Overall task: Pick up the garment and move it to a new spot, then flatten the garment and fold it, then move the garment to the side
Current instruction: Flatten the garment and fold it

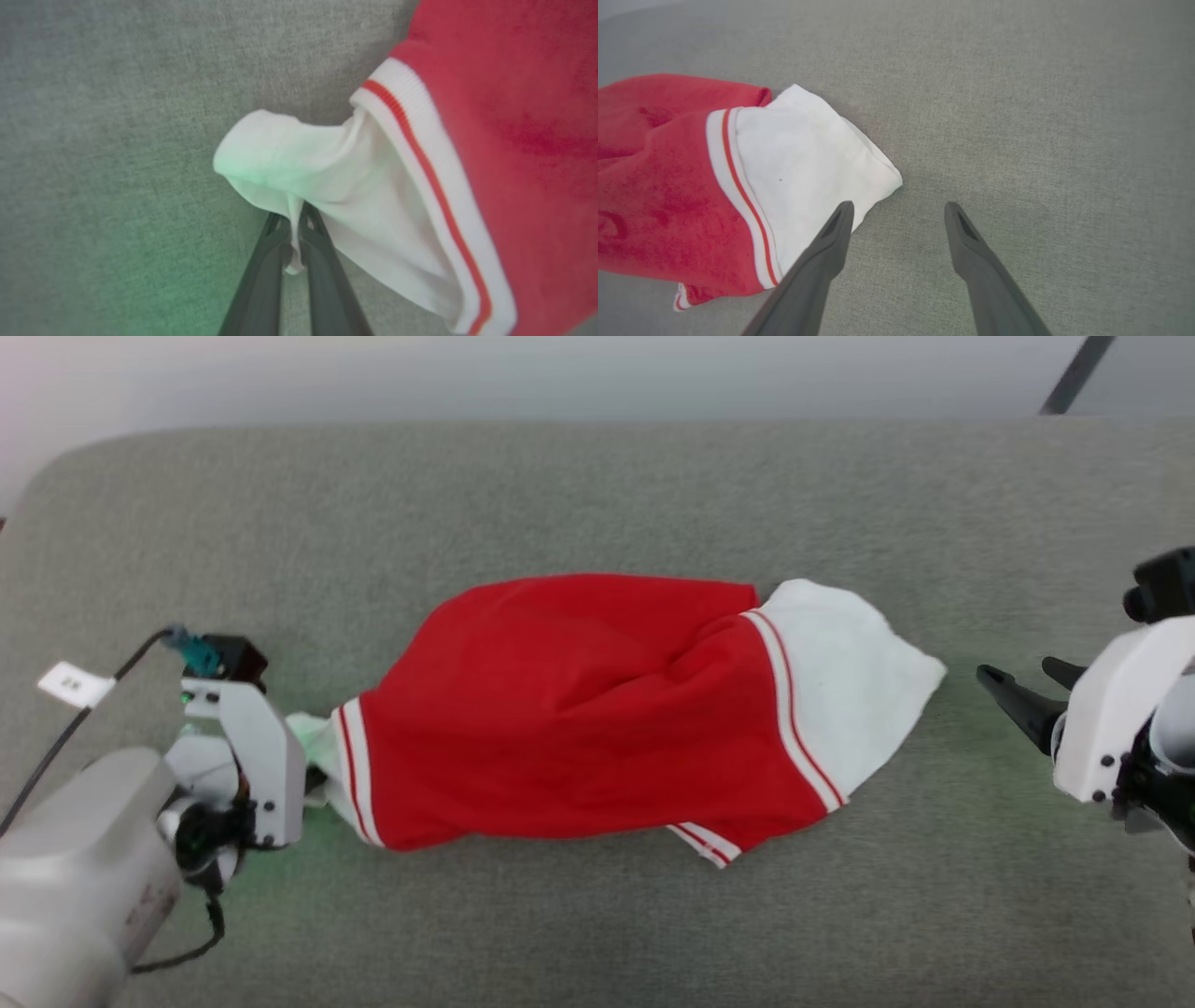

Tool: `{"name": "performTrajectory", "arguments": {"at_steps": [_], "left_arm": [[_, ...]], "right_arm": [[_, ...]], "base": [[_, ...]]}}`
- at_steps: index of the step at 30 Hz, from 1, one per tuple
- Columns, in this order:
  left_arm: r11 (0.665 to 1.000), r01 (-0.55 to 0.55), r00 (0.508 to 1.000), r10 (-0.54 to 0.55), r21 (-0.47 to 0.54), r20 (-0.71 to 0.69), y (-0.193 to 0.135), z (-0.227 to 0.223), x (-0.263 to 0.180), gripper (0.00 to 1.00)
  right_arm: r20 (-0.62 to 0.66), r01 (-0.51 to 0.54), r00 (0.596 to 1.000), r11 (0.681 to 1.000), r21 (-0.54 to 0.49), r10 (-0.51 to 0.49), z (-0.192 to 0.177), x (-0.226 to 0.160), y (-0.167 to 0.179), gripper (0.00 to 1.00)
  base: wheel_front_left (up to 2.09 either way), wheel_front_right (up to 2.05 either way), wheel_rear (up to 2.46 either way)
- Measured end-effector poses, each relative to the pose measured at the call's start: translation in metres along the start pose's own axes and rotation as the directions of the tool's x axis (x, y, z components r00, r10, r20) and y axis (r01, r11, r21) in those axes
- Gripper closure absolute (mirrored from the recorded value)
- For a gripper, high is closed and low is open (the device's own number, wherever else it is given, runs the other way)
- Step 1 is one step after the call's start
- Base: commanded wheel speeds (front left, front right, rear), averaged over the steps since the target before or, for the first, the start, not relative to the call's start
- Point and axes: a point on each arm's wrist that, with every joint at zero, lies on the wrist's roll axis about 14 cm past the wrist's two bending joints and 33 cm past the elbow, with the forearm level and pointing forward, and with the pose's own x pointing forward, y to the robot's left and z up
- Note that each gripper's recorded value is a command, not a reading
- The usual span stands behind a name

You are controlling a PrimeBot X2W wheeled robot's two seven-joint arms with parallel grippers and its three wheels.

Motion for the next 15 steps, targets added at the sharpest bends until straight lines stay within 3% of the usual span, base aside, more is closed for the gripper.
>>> {"name": "performTrajectory", "arguments": {"at_steps": [15], "left_arm": [[1.0, 0.011, 1.0, -0.011, -0.012, 0.004, 0.005, 0.004, 0.019, 1.0]], "right_arm": [[-0.318, -0.051, 0.946, 0.998, 0.023, 0.055, -0.049, 0.088, 0.014, 0.0]], "base": [[0.0, 0.0, 0.0]]}}
